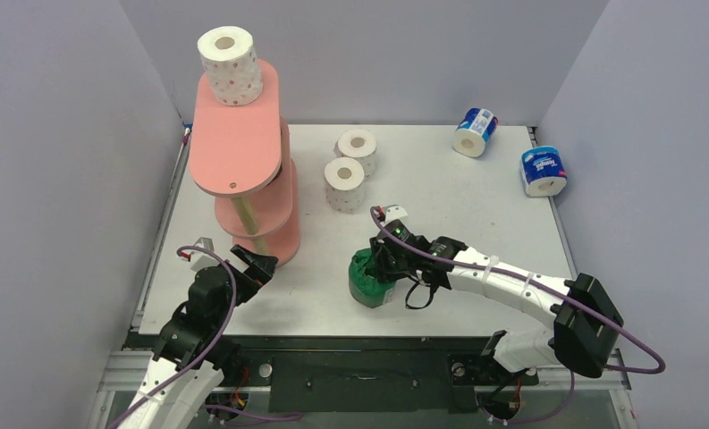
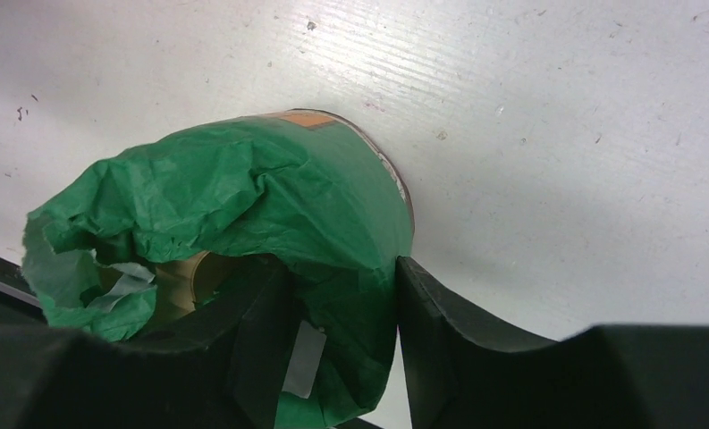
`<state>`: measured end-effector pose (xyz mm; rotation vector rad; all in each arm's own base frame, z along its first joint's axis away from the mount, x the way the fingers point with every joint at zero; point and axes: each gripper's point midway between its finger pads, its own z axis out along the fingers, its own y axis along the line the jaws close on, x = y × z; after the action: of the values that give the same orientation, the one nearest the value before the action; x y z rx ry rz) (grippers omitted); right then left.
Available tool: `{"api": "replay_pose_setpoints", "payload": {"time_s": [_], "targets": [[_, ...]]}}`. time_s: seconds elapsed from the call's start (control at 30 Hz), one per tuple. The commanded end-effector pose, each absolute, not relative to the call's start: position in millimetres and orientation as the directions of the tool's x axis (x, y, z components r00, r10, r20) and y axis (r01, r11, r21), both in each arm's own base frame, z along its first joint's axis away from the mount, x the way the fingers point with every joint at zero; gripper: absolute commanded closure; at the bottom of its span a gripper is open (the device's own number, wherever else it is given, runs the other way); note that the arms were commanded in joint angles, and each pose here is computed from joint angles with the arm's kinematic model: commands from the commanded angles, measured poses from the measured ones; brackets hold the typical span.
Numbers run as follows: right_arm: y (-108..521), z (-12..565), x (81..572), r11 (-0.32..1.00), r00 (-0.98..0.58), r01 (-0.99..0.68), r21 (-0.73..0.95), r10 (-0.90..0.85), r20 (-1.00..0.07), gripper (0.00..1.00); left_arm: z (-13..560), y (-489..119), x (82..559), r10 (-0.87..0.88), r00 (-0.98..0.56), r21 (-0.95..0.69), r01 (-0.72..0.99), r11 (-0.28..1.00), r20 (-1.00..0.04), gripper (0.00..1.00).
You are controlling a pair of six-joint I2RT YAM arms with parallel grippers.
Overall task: Place and organize the paper towels onto the shelf
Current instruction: Pick up the paper towel from the center of the board, then place the paper towel on the shelf.
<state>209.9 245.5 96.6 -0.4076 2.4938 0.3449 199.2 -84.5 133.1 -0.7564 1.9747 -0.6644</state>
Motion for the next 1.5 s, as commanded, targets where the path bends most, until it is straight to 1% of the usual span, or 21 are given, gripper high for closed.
{"api": "replay_pose_setpoints", "payload": {"time_s": [0.0, 0.1, 0.27, 0.47, 0.67, 0.7, 0.73, 1.13, 1.47], "targets": [[253.8, 113.8, 215.1, 0.912, -0.756, -0.382, 0.150, -0.215, -0.618, 0.61, 140.3, -85.2, 200.8, -0.730, -0.400, -0.712, -0.225, 0.665, -0.555, 0.04], [252.7, 128.2, 218.1, 0.912, -0.740, -0.384, 0.144, -0.211, -0.639, 0.65, 141.5, -84.4, 200.5, -0.729, -0.396, -0.712, -0.224, 0.666, -0.558, 0.04], [253.1, 175.5, 231.9, 0.911, -0.681, -0.389, 0.136, -0.185, -0.708, 0.69, 141.9, -83.5, 200.4, -0.731, -0.391, -0.713, -0.224, 0.665, -0.559, 0.04], [266.2, 234.1, 258.3, 0.902, -0.622, -0.397, 0.171, -0.128, -0.773, 0.69, 146.7, -85.3, 201.6, -0.735, -0.388, -0.722, -0.212, 0.659, -0.557, 0.04], [296.6, 303.4, 283.3, 0.867, -0.554, -0.431, 0.249, -0.036, -0.832, 0.69, 154.2, -82.6, 200.4, -0.732, -0.380, -0.717, -0.210, 0.664, -0.566, 0.04], [303.2, 302.8, 286.3, 0.863, -0.559, -0.437, 0.253, -0.040, -0.828, 0.69, 155.2, -82.5, 200.3, -0.732, -0.378, -0.718, -0.210, 0.663, -0.566, 0.04], [308.4, 315.5, 289.5, 0.855, -0.545, -0.445, 0.265, -0.025, -0.838, 0.69, 155.2, -82.4, 200.0, -0.732, -0.380, -0.717, -0.210, 0.664, -0.566, 0.04], [362.9, 337.2, 311.1, 0.804, -0.557, -0.490, 0.338, 0.009, -0.830, 0.69, 161.4, -80.9, 199.6, -0.735, -0.369, -0.721, -0.207, 0.662, -0.569, 0.04], [390.5, 342.8, 311.8, 0.776, -0.562, -0.516, 0.363, 0.014, -0.827, 0.69, 161.8, -79.5, 197.6, -0.739, -0.364, -0.724, -0.207, 0.658, -0.567, 0.04]]}}
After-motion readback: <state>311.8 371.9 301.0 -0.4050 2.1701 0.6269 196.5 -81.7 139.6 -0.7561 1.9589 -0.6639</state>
